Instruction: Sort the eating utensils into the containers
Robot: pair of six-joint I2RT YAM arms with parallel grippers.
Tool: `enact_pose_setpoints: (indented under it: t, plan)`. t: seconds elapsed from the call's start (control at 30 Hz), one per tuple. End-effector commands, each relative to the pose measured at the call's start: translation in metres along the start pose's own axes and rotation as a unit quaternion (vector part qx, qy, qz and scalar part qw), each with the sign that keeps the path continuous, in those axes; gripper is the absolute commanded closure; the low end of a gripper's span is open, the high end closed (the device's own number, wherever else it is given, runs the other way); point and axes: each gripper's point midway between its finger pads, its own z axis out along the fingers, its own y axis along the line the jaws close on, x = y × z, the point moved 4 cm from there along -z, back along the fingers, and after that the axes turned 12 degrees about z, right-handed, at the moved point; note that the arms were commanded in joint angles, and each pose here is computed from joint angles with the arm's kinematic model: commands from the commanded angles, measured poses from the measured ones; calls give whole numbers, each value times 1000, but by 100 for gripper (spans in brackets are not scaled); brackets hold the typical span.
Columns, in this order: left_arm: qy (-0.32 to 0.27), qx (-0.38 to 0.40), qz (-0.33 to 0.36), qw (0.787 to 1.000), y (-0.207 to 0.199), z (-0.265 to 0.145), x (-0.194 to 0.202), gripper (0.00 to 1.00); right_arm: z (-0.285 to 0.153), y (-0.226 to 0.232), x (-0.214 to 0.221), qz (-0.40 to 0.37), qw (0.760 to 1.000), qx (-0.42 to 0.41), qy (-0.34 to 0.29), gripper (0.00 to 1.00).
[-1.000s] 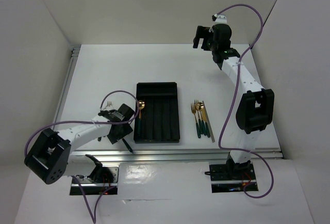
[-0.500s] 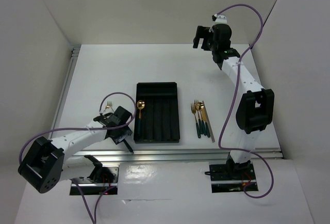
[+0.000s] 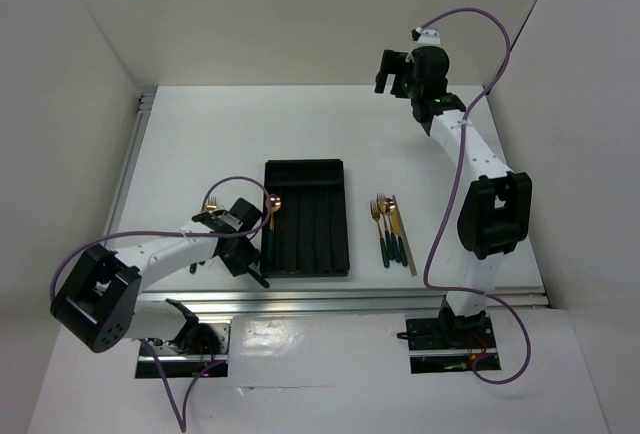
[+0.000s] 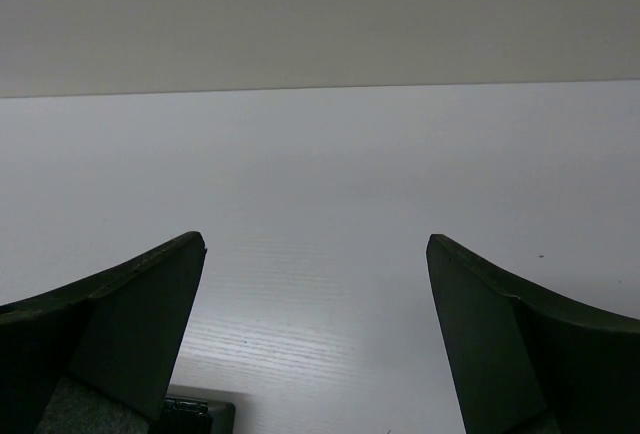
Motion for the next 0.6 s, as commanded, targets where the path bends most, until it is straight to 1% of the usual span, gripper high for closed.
enact_pose_setpoints:
  t: [0.0, 0.03, 0.07, 0.17, 0.33, 0.37, 0.4, 0.43, 0.57]
  plan:
    - [67, -88, 1, 994, 34, 6, 27, 57, -3, 6, -22, 3, 999, -4, -33, 0]
    - [64, -99, -3, 993, 37, 4, 26, 62, -3, 5, -20, 3, 1000, -3, -29, 0]
    - [61, -127, -8, 990, 43, 0, 24, 70, -3, 5, -20, 3, 1000, -3, -29, 0]
    - [55, -140, -5, 989, 41, -6, 18, 71, -3, 4, -21, 3, 1000, 2, -31, 0]
    - [74, -149, 6, 986, 39, 2, 21, 82, -3, 1, -22, -1, 999, 12, -35, 0]
    - [77, -155, 7, 985, 40, 3, 22, 91, -3, -1, -22, -1, 999, 17, -37, 0]
    - [85, -159, 8, 984, 40, 7, 24, 98, -3, 0, -24, -1, 999, 15, -41, 0]
    - [88, -163, 13, 983, 41, 8, 25, 100, -3, 0, -24, -1, 999, 15, -42, 0]
    - [73, -134, 26, 988, 33, 7, 19, 100, -6, 1, -29, 0, 999, 17, -48, 0]
